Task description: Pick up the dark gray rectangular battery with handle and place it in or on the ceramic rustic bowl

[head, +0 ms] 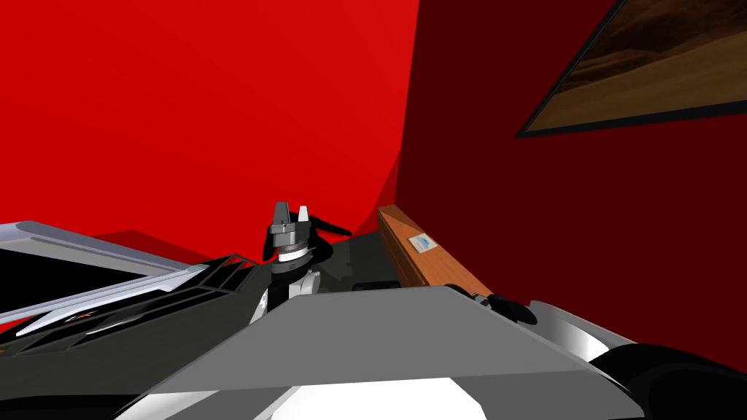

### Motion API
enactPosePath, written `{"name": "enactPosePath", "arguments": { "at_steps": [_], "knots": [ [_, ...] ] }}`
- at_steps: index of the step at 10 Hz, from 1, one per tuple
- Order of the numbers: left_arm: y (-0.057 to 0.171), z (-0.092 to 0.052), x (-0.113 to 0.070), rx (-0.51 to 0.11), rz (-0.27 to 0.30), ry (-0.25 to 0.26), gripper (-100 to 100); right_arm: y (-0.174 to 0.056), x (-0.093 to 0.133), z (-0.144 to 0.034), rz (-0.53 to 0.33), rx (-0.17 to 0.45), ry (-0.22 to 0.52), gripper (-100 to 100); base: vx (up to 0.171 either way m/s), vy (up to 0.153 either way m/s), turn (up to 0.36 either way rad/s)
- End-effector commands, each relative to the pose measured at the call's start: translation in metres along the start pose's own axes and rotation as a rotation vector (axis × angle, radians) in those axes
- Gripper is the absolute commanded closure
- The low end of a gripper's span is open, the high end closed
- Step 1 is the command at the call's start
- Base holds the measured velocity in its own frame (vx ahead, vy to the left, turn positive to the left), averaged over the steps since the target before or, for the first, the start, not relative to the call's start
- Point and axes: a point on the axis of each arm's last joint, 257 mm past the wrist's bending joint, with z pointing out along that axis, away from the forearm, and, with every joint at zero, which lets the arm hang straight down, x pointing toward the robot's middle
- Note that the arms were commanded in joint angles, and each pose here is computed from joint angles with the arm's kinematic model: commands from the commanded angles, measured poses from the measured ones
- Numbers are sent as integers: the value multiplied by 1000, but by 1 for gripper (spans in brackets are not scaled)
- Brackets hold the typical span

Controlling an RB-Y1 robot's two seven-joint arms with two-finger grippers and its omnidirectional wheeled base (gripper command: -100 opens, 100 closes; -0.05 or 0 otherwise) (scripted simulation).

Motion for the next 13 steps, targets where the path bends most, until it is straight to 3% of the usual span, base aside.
{"name": "enactPosePath", "arguments": {
  "at_steps": [1,2,3,7,8,9,13],
  "knots": [
    [0,0,0,0,0,0,0,-3,20,-5,7,14,49,100,151,-40,-10],
    [0,0,0,0,0,0,0,0,13,-4,4,6,30,100,65,-12,9],
    [0,0,0,0,0,0,0,0,14,-5,5,5,34,-100,12,-2,5],
    [0,0,0,0,0,0,0,1,14,-5,5,4,33,-100,1,0,0],
    [0,0,0,0,0,0,0,1,14,-5,5,4,33,0,0,0,0],
    [0,0,0,0,0,0,0,7,15,-16,-3,-1,34,-100,6,-30,-84],
    [0,0,0,0,0,0,0,18,19,-39,-21,-10,38,-100,12,-44,-56]
  ]
}}
